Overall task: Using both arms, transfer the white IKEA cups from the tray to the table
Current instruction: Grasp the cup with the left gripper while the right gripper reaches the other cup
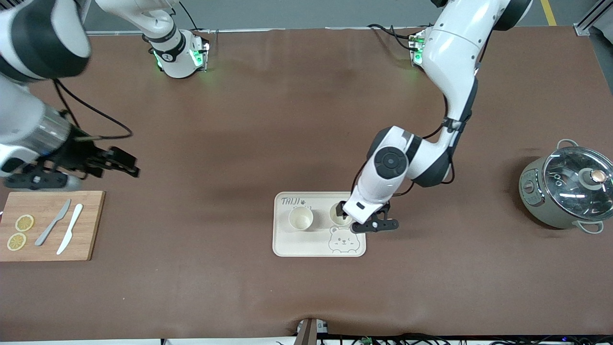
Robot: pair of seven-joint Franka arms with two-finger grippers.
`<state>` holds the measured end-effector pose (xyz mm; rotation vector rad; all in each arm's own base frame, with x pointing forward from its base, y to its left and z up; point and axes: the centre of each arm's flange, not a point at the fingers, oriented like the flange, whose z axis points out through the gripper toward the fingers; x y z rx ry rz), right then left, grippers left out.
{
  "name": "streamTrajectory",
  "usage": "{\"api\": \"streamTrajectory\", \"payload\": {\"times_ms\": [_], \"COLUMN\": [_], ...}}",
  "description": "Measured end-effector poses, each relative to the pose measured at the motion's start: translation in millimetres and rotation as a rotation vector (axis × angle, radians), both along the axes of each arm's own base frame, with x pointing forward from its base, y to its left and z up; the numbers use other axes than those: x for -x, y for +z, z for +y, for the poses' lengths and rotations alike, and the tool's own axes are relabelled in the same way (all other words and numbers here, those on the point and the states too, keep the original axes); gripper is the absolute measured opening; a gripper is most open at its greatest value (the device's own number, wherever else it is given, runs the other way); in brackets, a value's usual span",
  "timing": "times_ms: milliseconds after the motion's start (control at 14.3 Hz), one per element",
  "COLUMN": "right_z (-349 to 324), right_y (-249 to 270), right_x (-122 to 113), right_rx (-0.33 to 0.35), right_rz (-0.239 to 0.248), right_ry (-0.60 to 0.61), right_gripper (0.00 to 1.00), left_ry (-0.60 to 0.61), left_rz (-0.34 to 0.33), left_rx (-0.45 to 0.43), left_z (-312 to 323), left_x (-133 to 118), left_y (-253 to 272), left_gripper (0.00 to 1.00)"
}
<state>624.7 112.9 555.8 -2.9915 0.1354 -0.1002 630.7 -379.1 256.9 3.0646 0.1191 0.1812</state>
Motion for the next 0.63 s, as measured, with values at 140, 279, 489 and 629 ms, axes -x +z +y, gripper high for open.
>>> {"api": "streamTrajectory", "payload": {"times_ms": [140, 279, 489, 629], "right_z": [49.9, 97.4, 132.2, 150.6], "right_y": [-19.5, -40.9, -81.8, -107.0], "right_x": [-4.1, -4.4, -7.8, -9.1], "right_rx": [-0.011, -0.020, -0.008, 0.001], "right_rz": [-0.006, -0.012, 0.021, 0.047], "right_ry": [-0.049, -0.066, -0.064, -0.084], "right_gripper": [1.00, 1.00, 1.00, 1.00], "left_ry": [0.006, 0.003, 0.005, 0.006], "left_rz": [0.003, 0.005, 0.006, 0.011], "left_rx": [-0.007, -0.009, -0.012, -0.015], "left_z": [-9.5, -13.3, -11.5, -10.8], "left_x": [6.2, 8.8, 8.0, 8.2], "left_y": [-10.2, -13.3, -15.1, -19.4], "left_gripper": [1.00, 1.00, 1.00, 1.00]}}
